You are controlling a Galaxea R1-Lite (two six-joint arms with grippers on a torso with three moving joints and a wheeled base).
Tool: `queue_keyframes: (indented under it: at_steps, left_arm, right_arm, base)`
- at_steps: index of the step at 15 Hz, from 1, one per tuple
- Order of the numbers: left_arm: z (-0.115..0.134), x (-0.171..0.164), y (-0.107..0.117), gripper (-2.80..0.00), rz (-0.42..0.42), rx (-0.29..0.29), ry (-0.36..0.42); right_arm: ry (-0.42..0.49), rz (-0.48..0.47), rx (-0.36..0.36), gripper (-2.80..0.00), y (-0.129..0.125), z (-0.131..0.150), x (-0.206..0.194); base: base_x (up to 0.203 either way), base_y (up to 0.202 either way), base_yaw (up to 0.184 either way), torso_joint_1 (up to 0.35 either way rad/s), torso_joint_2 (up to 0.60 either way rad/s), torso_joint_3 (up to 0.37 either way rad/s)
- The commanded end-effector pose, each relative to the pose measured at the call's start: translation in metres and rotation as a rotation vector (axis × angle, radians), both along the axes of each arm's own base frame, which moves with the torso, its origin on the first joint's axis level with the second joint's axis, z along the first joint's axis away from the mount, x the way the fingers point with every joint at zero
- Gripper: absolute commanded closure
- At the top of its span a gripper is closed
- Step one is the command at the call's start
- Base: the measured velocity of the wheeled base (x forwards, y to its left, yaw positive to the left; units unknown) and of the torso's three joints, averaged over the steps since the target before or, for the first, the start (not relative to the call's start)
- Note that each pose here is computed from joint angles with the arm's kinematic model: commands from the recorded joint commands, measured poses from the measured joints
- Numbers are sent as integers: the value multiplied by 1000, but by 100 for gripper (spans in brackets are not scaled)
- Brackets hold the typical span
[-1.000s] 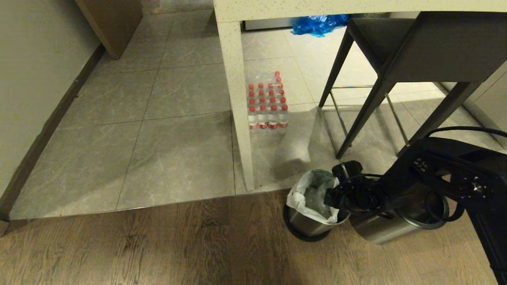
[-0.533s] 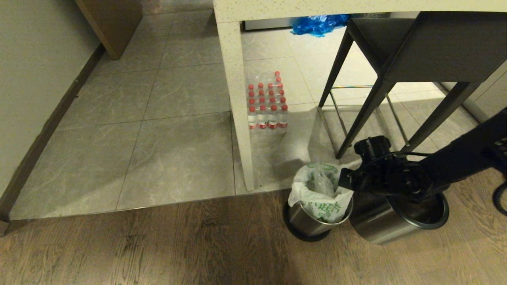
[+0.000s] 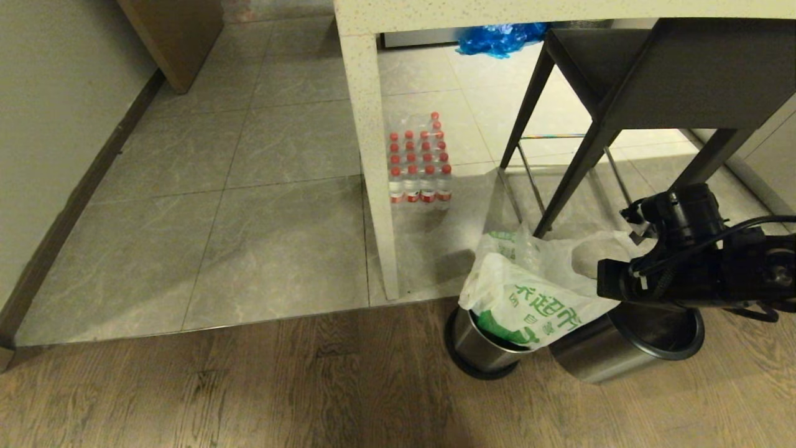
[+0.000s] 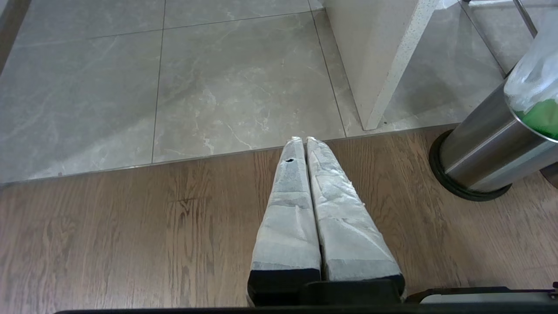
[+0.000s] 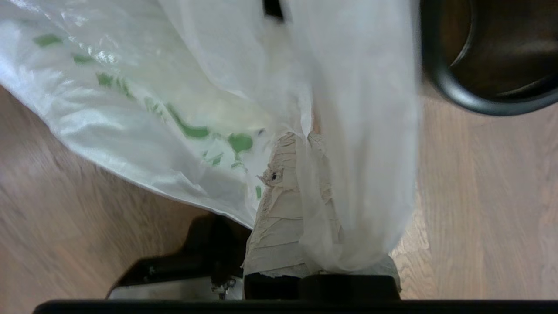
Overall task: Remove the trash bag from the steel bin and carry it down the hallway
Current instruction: Pick up the trash bag
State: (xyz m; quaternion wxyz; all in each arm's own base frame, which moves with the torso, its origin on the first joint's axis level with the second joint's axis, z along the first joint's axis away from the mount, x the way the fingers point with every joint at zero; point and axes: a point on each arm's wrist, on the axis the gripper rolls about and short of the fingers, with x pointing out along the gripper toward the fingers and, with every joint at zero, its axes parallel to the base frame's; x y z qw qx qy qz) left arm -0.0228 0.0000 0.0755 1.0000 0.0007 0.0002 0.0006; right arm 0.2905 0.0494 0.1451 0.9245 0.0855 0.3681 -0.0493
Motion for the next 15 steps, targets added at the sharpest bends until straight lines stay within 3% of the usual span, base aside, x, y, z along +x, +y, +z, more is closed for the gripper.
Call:
queue_keyframes:
  at_steps: [1,3,8,12,15]
  left_arm:
    - [0,0,0,0,0,0,1]
    - [0,0,0,0,0,0,1]
    - [0,0,0,0,0,0,1]
    - [0,0,0,0,0,0,1]
    - [0,0,0,0,0,0,1]
  right_arm:
    - [3,0,1,0,-1,-7,2]
    - [27,52,2,0,13,-14,3]
    - [187,158,-41,0,48,-66,0]
    - [223,194,-54,0,63,-84,5]
    - [198,214,-53,0,74,-95,14]
  base:
    - [0,0,0,0,0,0]
    - [0,0,0,0,0,0]
    - [0,0,0,0,0,0]
    - [0,0,0,0,0,0]
    - [0,0,0,0,0,0]
